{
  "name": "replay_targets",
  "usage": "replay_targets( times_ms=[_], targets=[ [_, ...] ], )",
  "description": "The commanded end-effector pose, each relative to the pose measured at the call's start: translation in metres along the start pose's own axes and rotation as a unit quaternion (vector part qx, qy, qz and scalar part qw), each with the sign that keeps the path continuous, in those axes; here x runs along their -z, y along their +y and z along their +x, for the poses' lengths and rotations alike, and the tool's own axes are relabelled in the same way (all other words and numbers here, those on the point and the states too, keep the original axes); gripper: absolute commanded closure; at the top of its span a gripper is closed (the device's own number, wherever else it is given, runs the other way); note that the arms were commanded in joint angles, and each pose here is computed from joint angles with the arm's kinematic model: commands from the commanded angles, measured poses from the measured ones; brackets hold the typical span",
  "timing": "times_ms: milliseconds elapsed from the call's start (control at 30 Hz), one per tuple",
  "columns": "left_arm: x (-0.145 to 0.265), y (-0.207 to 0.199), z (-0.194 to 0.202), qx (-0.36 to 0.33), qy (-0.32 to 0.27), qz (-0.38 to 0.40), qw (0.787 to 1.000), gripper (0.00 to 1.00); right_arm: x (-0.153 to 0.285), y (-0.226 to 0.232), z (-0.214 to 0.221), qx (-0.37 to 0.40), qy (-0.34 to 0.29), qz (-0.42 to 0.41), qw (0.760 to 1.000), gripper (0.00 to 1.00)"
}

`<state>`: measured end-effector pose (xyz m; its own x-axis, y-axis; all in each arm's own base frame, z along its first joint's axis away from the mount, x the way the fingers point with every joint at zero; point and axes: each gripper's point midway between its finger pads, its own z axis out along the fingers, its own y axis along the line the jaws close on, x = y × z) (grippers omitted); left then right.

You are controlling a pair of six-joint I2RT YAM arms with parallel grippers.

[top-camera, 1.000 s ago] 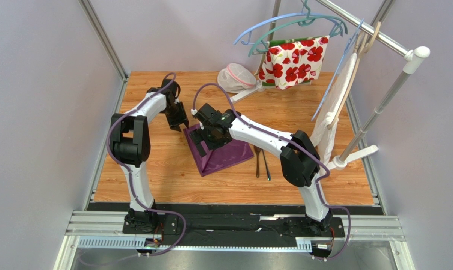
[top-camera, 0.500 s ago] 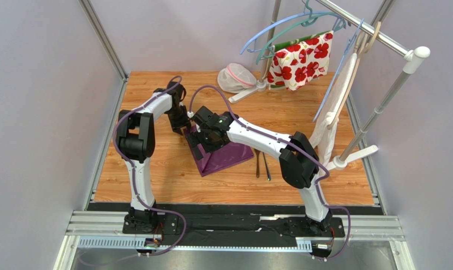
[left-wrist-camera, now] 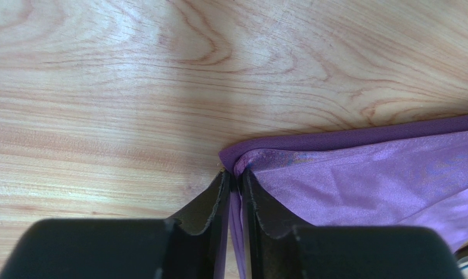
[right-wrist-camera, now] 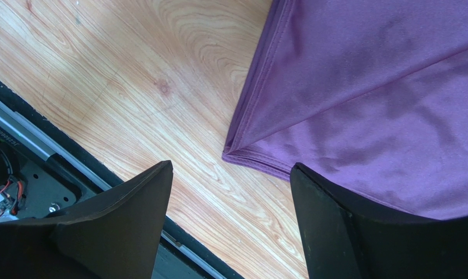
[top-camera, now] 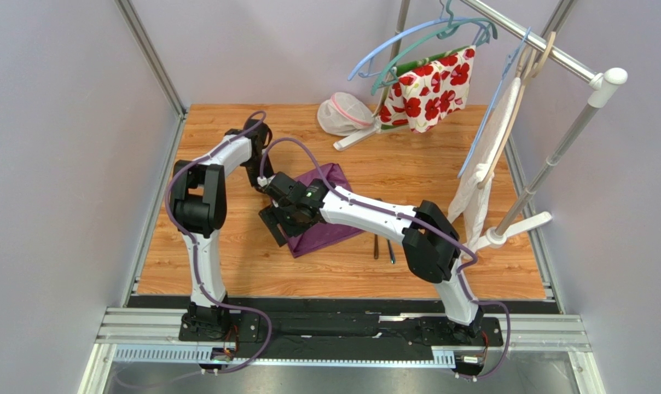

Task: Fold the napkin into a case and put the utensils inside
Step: Turn over the upper triangle folded napkin at the center of the board.

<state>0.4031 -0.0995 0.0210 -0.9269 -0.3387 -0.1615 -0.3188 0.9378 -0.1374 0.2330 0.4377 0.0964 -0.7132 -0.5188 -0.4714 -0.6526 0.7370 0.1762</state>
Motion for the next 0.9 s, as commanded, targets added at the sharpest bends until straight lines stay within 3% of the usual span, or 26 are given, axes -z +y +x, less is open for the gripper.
replay_targets(
  times_ms=[0, 367, 867],
  targets=[
    [0.005, -0.006, -0.010, -0.009, -0.017, 0.006, 1.000, 0.81, -0.015, -0.003, -0.002, 0.001, -0.018, 0.031, 0.999, 0.25],
    [0.005, -0.004, -0.010, -0.016, -0.020, 0.004, 1.000, 0.88, -0.047, 0.001, 0.023, 0.021, 0.015, 0.047, 0.999, 0.44],
    [0.005, -0.005, -0.009, -0.013, -0.020, 0.005, 1.000, 0.94, -0.065, -0.008, 0.042, 0.024, 0.030, 0.081, 0.996, 0.53]
  ],
)
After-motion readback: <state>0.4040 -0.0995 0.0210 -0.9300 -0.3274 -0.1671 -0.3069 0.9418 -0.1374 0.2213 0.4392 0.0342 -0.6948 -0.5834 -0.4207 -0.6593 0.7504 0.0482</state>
